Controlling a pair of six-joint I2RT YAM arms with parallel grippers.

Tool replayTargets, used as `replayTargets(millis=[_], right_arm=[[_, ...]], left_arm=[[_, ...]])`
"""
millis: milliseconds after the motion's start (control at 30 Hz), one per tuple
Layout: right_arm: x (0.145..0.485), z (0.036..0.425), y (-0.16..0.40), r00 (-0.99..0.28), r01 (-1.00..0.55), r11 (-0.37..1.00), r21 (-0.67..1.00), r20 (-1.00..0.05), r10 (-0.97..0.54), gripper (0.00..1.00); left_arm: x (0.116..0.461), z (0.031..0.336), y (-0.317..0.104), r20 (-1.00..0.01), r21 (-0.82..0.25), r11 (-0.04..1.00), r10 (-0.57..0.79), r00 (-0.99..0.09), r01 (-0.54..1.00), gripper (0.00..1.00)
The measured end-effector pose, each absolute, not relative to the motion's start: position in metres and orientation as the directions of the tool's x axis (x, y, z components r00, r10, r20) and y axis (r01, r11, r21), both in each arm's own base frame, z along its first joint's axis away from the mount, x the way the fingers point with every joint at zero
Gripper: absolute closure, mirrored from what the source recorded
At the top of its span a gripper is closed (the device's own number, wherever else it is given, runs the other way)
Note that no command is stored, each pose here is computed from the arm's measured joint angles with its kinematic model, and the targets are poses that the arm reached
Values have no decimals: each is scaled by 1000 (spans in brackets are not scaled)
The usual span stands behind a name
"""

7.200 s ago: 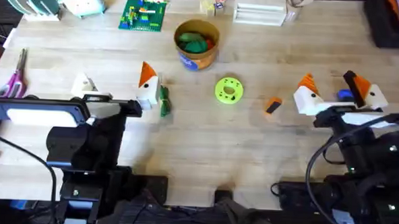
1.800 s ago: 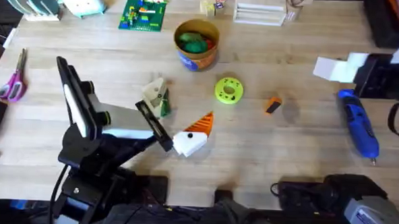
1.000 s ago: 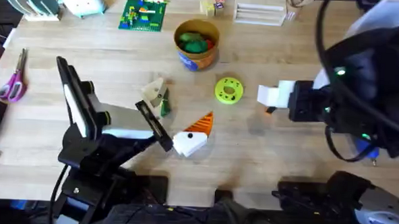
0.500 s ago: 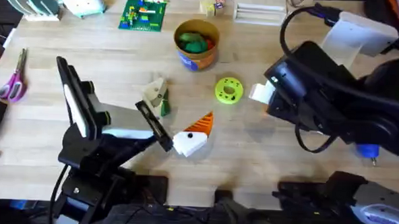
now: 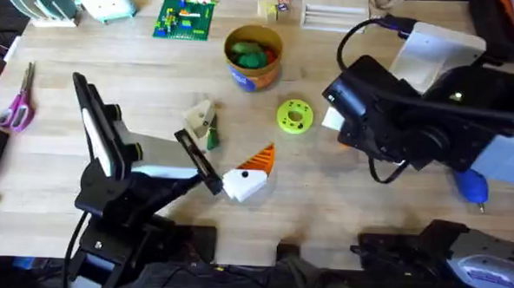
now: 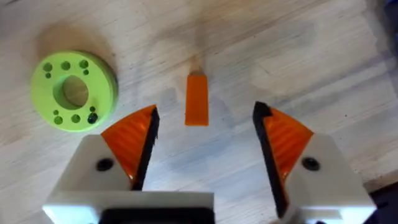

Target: Pick up the gripper from the table and insert it into the empty holder that is missing its gripper. Then pick up a screw, insert it into the mounting hole, and use the screwdriver to tighten it. Finally, clean up the table by picking up the vegetable and placing it into the bucket.

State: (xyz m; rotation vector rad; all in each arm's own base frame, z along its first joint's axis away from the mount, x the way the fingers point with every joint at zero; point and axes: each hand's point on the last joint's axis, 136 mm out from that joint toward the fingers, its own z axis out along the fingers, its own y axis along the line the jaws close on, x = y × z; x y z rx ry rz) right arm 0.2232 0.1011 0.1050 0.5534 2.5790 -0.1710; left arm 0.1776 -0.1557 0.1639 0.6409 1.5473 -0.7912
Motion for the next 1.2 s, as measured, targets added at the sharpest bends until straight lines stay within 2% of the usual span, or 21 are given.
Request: replayTargets(millis=[467,667,800,1200], right_arm=[[232,102,106,-782,425,905,7,-501,371,102],[236,100,96,-767,460,888,5,-502,400,183],[238,99,91,-757,482,876,12,-498,423,294],[234,95,99,-787,458,889,26,-453,418,367]], left_arm=[[178,164,-156,-991,-123,614,-41,-124,780,8],[178,164,-156,-991,-123,614,-41,-125,780,8],[178,164,-156,-991,-123,614,-41,-124,780,9],[178,164,-156,-991,-123,614,-41,-124,780,8]])
